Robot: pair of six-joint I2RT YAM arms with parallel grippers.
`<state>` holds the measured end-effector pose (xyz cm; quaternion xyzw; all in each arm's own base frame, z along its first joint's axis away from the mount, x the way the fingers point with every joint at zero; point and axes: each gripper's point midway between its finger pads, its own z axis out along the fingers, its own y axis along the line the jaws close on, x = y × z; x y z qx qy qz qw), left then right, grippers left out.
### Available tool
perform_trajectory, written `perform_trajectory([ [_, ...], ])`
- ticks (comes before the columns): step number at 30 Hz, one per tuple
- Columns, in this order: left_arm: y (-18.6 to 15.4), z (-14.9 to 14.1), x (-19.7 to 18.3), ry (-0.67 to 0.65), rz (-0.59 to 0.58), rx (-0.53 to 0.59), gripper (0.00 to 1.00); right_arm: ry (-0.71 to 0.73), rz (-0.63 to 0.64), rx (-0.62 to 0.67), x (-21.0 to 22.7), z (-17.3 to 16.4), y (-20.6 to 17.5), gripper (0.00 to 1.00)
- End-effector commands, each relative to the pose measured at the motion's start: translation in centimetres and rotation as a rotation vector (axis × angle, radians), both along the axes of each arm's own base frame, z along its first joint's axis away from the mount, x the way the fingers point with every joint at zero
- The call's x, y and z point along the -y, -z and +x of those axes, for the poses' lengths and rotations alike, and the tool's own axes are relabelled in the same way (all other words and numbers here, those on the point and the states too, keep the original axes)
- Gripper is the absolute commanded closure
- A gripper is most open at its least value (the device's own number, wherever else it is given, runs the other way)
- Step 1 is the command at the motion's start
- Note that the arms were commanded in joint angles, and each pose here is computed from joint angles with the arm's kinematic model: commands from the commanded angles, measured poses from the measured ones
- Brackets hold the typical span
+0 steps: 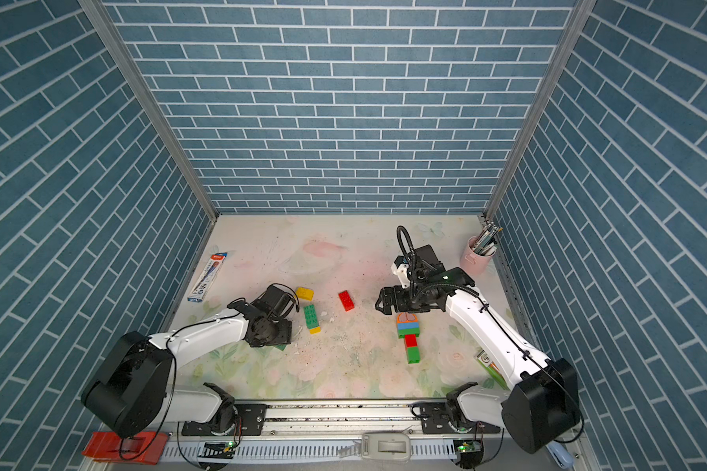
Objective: Assemble an ice cream with lego
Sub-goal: Adjust the lego brick at the center of the board.
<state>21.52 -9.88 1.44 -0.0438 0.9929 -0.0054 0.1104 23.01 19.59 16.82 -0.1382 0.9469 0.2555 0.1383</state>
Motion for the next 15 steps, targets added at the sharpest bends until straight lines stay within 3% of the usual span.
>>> perform_trajectory([
  [1, 0.2, -2.1, -1.1, -0.039, 0.023, -0.066, 0.31, 0.01, 0.008, -0.006, -0.3, -0.2, -0.1, 0.04],
  [15, 0.8, -3.3, -2.1, -0.109, 0.041, -0.081, 0.25, -0.191, -0.018, 0.179, -8.6, -1.1, 3.2, 0.04],
])
